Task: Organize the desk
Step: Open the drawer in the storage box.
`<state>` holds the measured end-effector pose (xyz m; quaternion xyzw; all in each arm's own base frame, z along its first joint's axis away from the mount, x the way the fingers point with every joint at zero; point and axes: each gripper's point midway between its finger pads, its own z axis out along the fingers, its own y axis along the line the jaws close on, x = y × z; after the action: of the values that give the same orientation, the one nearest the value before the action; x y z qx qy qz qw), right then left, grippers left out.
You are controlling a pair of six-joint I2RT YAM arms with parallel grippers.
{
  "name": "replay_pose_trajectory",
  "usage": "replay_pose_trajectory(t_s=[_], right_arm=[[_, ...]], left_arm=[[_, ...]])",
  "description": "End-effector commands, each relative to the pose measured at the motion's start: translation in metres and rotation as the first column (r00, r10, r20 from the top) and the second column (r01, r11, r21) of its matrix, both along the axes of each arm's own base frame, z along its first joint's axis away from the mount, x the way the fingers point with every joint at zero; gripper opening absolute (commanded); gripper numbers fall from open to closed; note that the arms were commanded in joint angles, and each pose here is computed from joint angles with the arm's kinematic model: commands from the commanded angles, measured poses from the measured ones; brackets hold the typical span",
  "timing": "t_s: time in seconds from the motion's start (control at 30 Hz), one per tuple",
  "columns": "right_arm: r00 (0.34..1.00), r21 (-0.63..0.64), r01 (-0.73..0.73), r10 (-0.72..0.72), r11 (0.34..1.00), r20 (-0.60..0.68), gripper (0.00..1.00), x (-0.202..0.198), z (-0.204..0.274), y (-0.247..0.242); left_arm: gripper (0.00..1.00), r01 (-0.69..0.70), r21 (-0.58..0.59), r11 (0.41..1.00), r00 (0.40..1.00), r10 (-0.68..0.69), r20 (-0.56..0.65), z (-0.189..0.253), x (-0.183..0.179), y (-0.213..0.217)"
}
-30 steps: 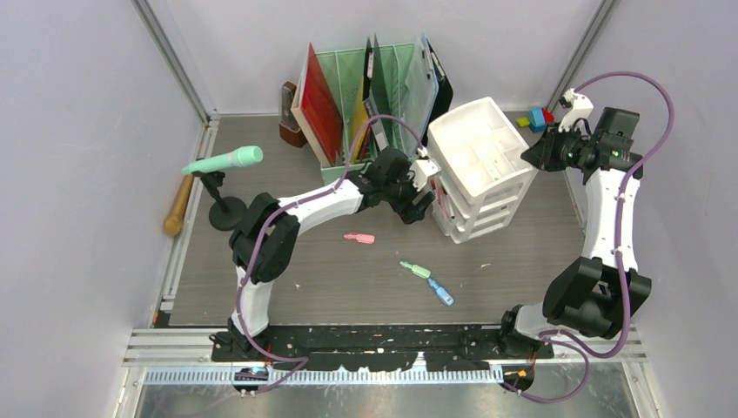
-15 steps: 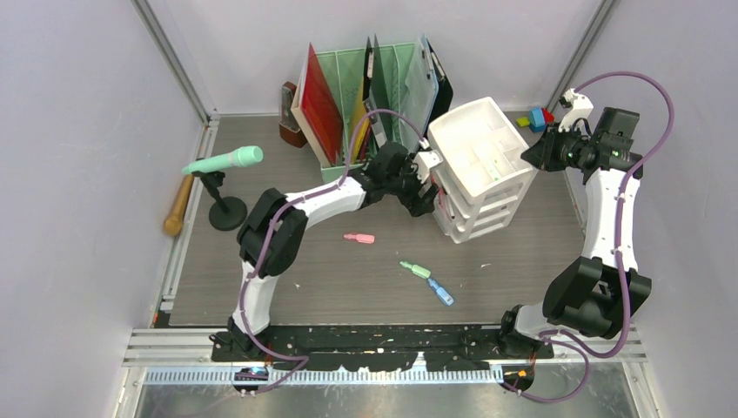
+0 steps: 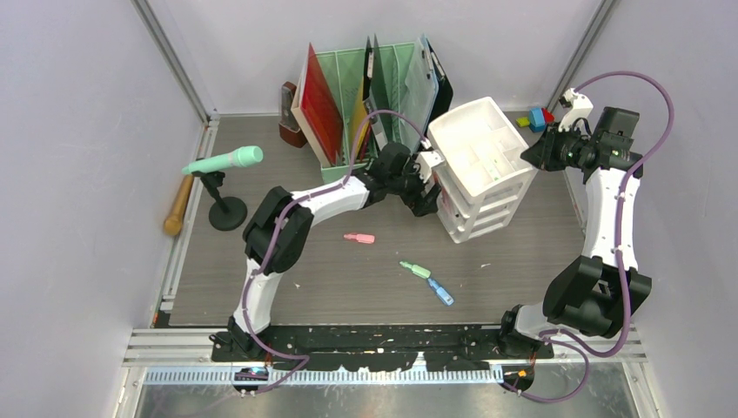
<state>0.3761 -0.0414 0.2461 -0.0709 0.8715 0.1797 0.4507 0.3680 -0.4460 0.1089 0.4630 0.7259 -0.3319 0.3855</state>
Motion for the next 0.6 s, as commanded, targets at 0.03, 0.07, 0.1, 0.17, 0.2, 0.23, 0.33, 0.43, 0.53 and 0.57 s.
replay_pose_trajectory(t_s=[0.03, 0.07, 0.1, 0.17, 0.2, 0.23, 0.33, 0.43, 0.53, 0.57], right_arm=[[0.933, 0.01, 0.054, -0.047, 0.998, -0.356, 0.01, -0.03, -0.095, 0.0], [0.933, 0.011, 0.054, -0.047, 0.998, -0.357, 0.01, -0.03, -0.095, 0.0], [0.933, 0.011, 0.054, -0.047, 0.998, -0.357, 0.01, -0.03, -0.095, 0.0], [0.932, 0.012, 0.054, -0.046, 0.998, -0.359, 0.01, -0.031, -0.096, 0.001], [0.932, 0.012, 0.054, -0.046, 0.998, -0.359, 0.01, -0.031, -0.096, 0.001], [0.932, 0.012, 0.054, -0.046, 0.998, -0.359, 0.01, -0.031, -0.096, 0.001], [0.934, 0.011, 0.054, -0.047, 0.998, -0.355, 0.01, -0.031, -0.095, 0.001], [0.933, 0.011, 0.053, -0.046, 0.999, -0.356, 0.01, -0.031, -0.095, 0.001], [0.932, 0.011, 0.054, -0.047, 0.998, -0.359, 0.01, -0.031, -0.096, 0.001], [0.932, 0.011, 0.056, -0.048, 0.998, -0.358, 0.01, -0.031, -0.095, 0.0]], left_arm=[[0.82, 0.0, -0.075, 0.997, 0.996, 0.006, 0.092, 0.043, 0.007, 0.007], [0.82, 0.002, -0.076, 0.997, 0.996, 0.005, 0.09, 0.043, 0.007, 0.007], [0.81, 0.007, -0.079, 0.997, 0.996, 0.0, 0.091, 0.043, 0.007, 0.006], [0.82, 0.018, -0.089, 0.996, 0.996, -0.01, 0.086, 0.044, 0.006, 0.003], [0.82, 0.022, -0.095, 0.995, 0.997, -0.014, 0.081, 0.045, 0.006, 0.002], [0.82, 0.027, -0.099, 0.995, 0.997, -0.019, 0.078, 0.045, 0.006, 0.0], [0.82, 0.034, -0.105, 0.994, 0.997, -0.026, 0.076, 0.045, 0.008, -0.004], [0.82, 0.039, -0.11, 0.993, 0.996, -0.03, 0.081, 0.045, 0.011, -0.008], [0.82, 0.045, -0.122, 0.991, 0.996, -0.036, 0.076, 0.046, 0.012, -0.012], [0.82, 0.045, -0.126, 0.991, 0.997, -0.036, 0.074, 0.046, 0.013, -0.013]])
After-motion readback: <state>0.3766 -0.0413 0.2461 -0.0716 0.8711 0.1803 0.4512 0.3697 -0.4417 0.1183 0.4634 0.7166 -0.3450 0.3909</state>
